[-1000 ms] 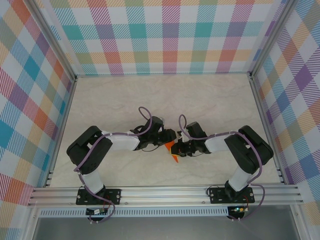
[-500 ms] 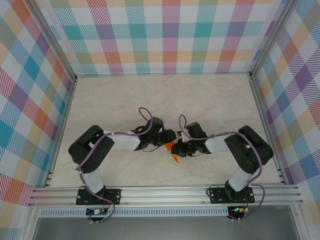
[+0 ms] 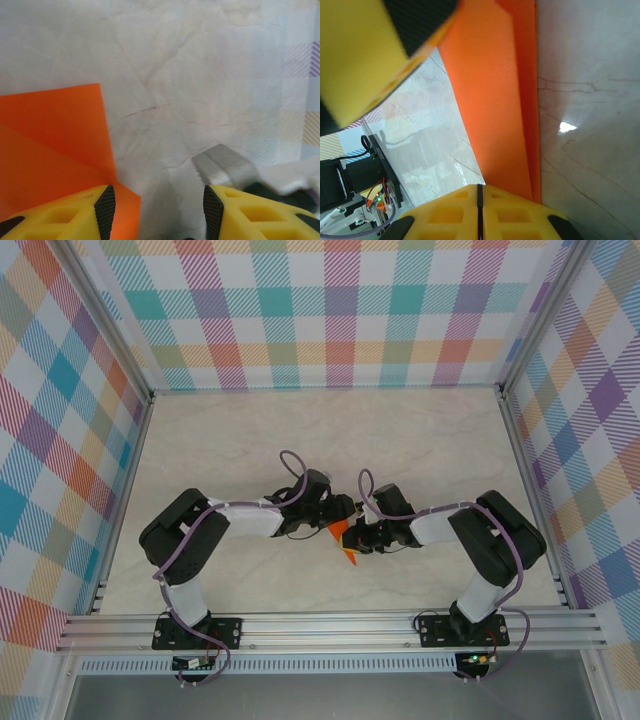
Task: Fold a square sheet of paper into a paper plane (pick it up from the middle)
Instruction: Fold the wing for the fifth time at the center of the table.
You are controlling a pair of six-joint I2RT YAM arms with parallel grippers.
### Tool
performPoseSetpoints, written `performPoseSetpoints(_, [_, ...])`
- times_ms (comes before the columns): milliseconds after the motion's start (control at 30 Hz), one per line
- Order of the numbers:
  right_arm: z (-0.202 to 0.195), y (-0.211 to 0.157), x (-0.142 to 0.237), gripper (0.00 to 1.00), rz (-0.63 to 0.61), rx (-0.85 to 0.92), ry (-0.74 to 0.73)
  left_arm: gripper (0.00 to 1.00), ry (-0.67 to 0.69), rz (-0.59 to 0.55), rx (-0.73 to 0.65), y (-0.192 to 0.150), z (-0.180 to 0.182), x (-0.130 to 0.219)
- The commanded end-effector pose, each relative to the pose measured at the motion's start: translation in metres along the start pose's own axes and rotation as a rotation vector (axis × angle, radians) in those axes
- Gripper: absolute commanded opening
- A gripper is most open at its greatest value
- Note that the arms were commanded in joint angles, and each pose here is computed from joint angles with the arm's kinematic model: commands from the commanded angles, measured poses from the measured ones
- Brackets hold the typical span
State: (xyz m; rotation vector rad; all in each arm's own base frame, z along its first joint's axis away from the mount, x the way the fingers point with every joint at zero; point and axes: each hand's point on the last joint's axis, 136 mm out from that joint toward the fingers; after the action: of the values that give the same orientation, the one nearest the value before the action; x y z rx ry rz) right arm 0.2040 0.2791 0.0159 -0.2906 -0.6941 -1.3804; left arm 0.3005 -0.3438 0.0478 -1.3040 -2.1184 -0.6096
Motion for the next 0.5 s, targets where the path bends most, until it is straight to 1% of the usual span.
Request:
performPoseSetpoints(0, [-0.034,-0.031,-0.008,0.09,0.078,-0.072,-0.108,0.52,0.065,-0.038,0.005,0.013,0.013,-0.003])
performPoseSetpoints(167, [-0.035,-0.034,-0.008,0.09,0.086,-0.075,-0.11,0.52,0.101,-0.051,0.029,0.021,0.029,-0.004])
performPoseSetpoints(467, [-0.038,-0.04,-0.007,0.08,0.095,-0.082,-0.114,0.51,0.139,-0.082,0.057,0.04,0.043,0.002])
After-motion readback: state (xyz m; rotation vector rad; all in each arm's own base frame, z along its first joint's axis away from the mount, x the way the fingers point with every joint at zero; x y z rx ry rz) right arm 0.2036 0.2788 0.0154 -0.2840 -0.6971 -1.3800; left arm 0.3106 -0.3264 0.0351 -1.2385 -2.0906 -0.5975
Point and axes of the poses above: each hand's point on the last joint's axis, 136 mm out from that joint toward the fingers, its own x axis back along the fingers, its own z axis along the line the jaws close on, y = z × x, and after that the axes turned 13 degrees about x, right-handed
